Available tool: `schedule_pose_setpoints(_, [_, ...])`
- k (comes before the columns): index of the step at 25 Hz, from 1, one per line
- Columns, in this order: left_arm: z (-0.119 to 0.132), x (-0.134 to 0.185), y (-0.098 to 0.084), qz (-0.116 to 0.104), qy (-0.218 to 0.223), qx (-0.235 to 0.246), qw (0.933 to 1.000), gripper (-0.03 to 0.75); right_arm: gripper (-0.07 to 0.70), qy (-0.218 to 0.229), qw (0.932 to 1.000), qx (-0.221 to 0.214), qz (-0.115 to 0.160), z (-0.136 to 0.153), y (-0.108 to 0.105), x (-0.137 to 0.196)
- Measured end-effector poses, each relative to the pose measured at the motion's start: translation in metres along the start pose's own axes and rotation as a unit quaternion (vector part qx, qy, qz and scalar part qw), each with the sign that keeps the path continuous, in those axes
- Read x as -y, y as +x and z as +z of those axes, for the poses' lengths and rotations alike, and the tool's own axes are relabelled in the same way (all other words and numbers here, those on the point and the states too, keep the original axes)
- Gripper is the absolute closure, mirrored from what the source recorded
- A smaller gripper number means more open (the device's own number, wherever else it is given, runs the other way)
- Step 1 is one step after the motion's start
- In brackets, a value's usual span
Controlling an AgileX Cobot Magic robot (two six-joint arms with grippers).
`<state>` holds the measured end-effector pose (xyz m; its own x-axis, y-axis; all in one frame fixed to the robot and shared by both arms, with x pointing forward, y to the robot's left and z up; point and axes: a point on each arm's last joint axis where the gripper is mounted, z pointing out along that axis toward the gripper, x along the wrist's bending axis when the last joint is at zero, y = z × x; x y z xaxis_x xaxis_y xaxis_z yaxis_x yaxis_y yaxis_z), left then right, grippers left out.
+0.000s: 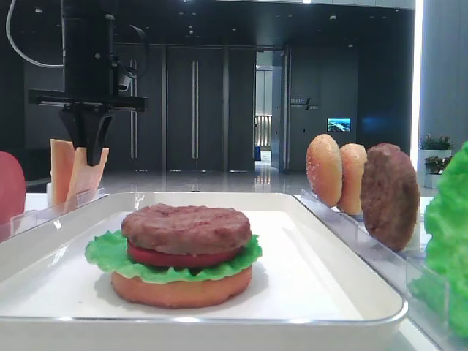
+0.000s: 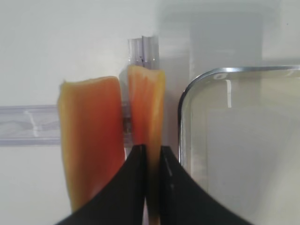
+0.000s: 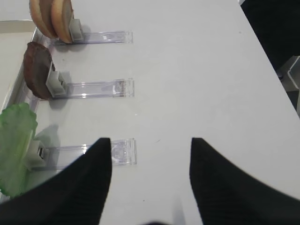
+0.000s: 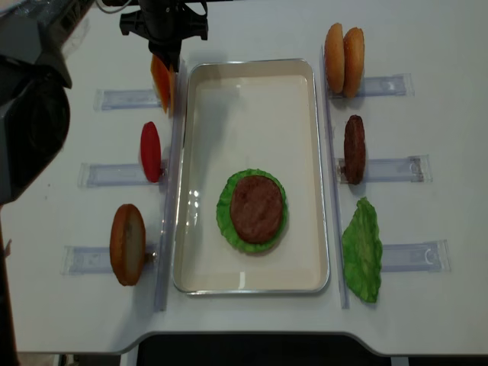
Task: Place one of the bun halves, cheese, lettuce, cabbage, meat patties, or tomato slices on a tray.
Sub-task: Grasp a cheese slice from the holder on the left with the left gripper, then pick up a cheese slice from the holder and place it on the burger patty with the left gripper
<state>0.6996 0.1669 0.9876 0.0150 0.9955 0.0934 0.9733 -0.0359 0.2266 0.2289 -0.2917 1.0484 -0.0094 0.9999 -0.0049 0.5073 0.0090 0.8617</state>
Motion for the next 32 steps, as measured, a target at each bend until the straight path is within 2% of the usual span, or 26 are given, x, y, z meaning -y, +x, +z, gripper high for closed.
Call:
schedule_pose_setpoints(7, [-0.007, 0.000, -0.001, -0.002, -0.004, 0.012, 0.9999, 0.679, 0.269, 0.000, 1.0000, 0.000, 0.000, 0.000, 0.000, 0.000])
schedule_pose_setpoints(15, [-0.052, 0.003, -0.002, -0.010, -0.033, 0.074, 0.9967, 0.679, 0.269, 0.000, 1.0000, 0.000, 0.000, 0.000, 0.000, 0.000])
schedule_pose_setpoints(21, [-0.084, 0.009, -0.006, -0.008, -0.048, 0.133, 0.9900, 0.679, 0.269, 0.000, 1.0000, 0.000, 0.000, 0.000, 0.000, 0.000])
schedule_pose_setpoints(25, [-0.105, 0.024, -0.008, 0.008, -0.052, 0.151, 0.9872, 0.679, 0.269, 0.000, 1.0000, 0.000, 0.000, 0.000, 0.000, 0.000])
schedule_pose_setpoints(29, [-0.118, 0.051, -0.008, 0.039, -0.037, 0.150, 0.9873, 0.679, 0.269, 0.000, 1.0000, 0.000, 0.000, 0.000, 0.000, 0.000])
schedule_pose_setpoints(32, [-0.126, 0.068, -0.005, 0.048, -0.029, 0.160, 0.9856, 0.679, 0.269, 0.000, 1.0000, 0.000, 0.000, 0.000, 0.000, 0.000])
